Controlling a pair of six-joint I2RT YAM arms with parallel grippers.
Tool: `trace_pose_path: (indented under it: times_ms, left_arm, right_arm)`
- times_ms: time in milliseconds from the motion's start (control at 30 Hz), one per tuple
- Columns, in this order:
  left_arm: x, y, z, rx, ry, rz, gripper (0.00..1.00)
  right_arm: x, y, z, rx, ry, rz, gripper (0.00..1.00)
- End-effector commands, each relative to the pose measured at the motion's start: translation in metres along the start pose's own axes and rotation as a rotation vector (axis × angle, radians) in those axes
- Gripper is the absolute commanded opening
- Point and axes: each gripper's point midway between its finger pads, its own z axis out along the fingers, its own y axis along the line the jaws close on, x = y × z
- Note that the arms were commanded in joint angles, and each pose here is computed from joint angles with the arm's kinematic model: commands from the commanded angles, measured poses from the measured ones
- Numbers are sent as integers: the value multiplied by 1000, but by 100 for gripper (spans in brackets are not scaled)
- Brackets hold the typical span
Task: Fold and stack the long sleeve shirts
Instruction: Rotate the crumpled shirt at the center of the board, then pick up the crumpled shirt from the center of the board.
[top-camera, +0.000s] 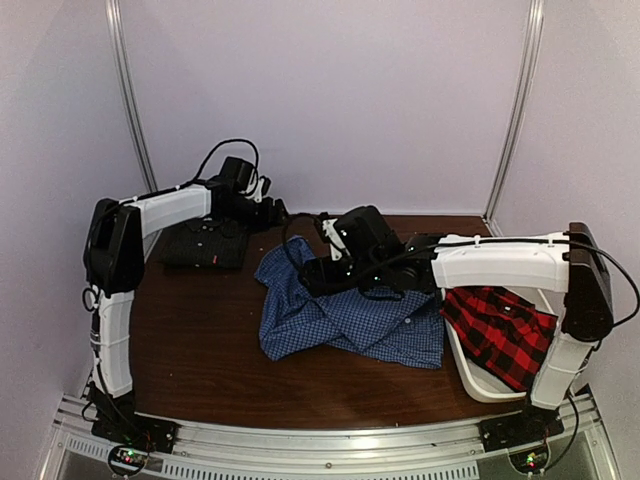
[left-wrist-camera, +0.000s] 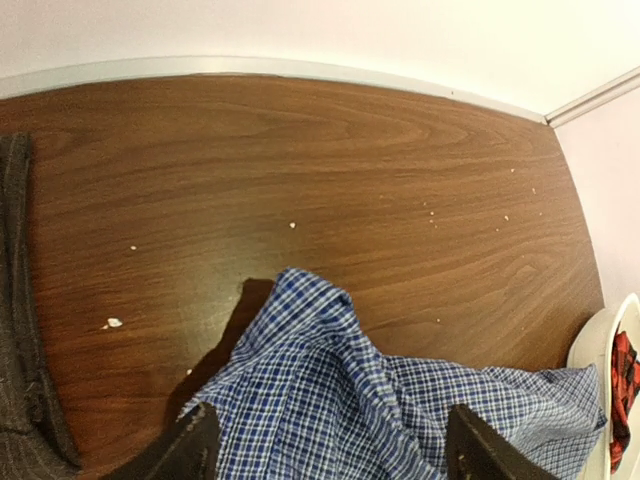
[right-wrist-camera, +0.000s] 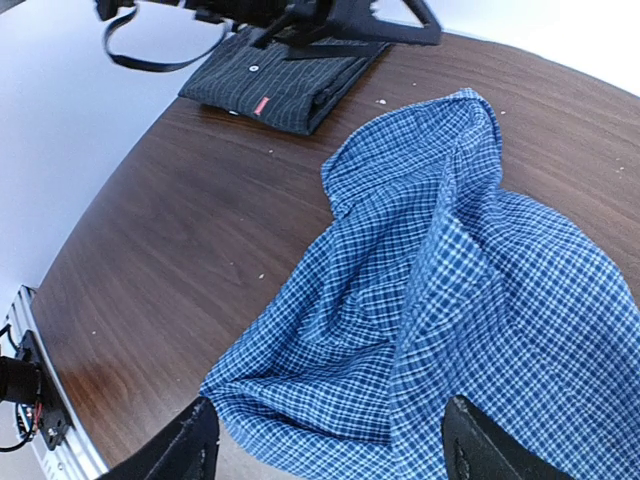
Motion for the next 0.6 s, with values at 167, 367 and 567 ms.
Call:
trace_pose_path:
  times_ms: [167,367,567]
  left_arm:
    - [31,-9,-77,27,-37,8,86]
    - [104,2,-97,76,25,-80,85]
    - [173,2,-112,100,91,-135,84]
  right_arm:
    - [-8,-22,4,139,31,-145,79]
    - [-16,-34,21,181,44,-154,80]
    - [-17,-46,43,218,65,-156,80]
